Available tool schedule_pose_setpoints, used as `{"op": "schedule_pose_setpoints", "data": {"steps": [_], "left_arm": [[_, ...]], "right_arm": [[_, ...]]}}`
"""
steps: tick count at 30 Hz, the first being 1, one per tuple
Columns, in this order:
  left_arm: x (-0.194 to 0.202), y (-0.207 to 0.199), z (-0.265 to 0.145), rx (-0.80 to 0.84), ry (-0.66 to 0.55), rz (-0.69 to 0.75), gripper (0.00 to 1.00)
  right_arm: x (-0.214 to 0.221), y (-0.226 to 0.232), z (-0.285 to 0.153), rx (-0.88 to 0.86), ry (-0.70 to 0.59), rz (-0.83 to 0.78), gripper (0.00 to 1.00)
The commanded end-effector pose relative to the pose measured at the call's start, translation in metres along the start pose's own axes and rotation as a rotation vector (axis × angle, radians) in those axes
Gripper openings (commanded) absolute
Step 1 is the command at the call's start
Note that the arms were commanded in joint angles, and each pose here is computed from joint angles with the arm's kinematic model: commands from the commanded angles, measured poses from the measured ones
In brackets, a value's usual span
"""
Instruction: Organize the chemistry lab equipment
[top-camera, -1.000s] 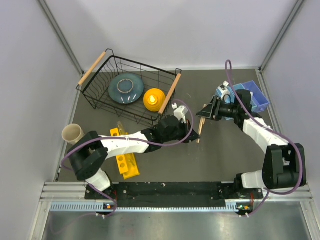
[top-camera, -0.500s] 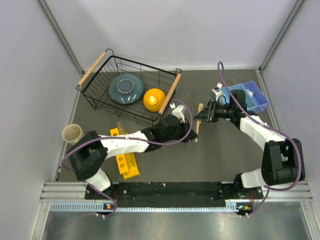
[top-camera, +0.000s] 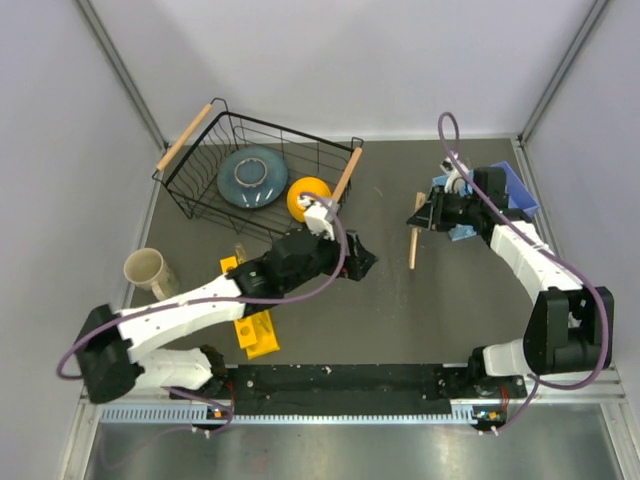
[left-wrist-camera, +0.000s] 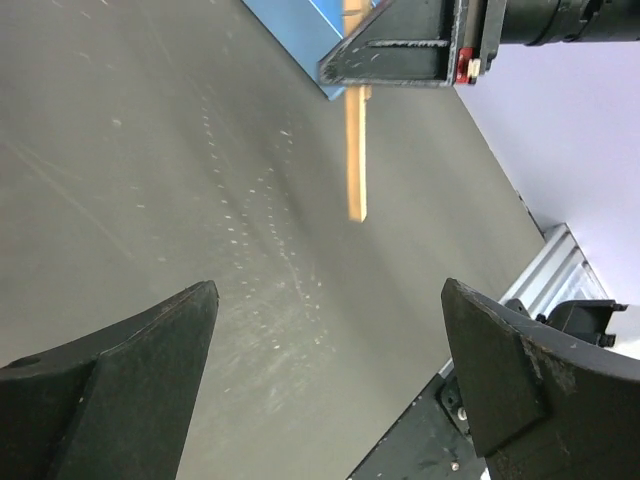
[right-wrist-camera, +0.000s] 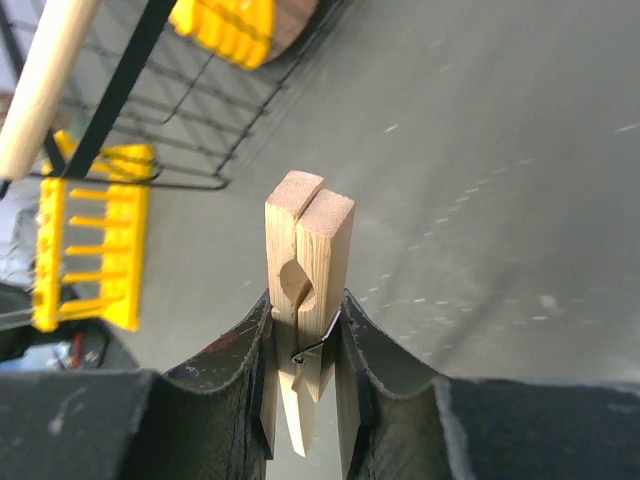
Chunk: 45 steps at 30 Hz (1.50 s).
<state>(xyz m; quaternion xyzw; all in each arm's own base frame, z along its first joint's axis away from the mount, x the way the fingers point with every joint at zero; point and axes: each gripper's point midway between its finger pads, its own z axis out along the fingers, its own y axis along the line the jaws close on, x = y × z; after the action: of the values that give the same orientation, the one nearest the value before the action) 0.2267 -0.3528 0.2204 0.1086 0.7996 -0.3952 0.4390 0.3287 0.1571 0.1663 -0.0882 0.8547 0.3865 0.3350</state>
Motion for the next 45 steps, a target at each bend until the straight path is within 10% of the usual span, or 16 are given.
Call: {"op": "schedule_pose_setpoints", "data": {"steps": [1, 12, 30, 45], "left_arm": [[-0.023, 0.026, -0.05, -0.106, -0.077, 0.127, 0.99], [-0.037, 0.057, -0.156, -0.133, -0.26, 0.103, 0.99], [-0.027, 0.077, -0.191, -0.171, -0.276, 0.085, 0.99], [-0.045, 0.069, -0.205, -0.157, -0.326, 0.073, 0.99]], "right_arm": [[-0.049, -0.038, -0.03, 0.216, -0.052, -0.13, 0.07], [-0.116, -0.12, -0.086, 0.706, 0.213, -0.452, 0.1], [-0.083, -0.2, -0.05, 0.752, 0.475, -0.34, 0.17], [-0.095, -0.185, -0.051, 0.717, 0.424, -0.316, 0.47]]}}
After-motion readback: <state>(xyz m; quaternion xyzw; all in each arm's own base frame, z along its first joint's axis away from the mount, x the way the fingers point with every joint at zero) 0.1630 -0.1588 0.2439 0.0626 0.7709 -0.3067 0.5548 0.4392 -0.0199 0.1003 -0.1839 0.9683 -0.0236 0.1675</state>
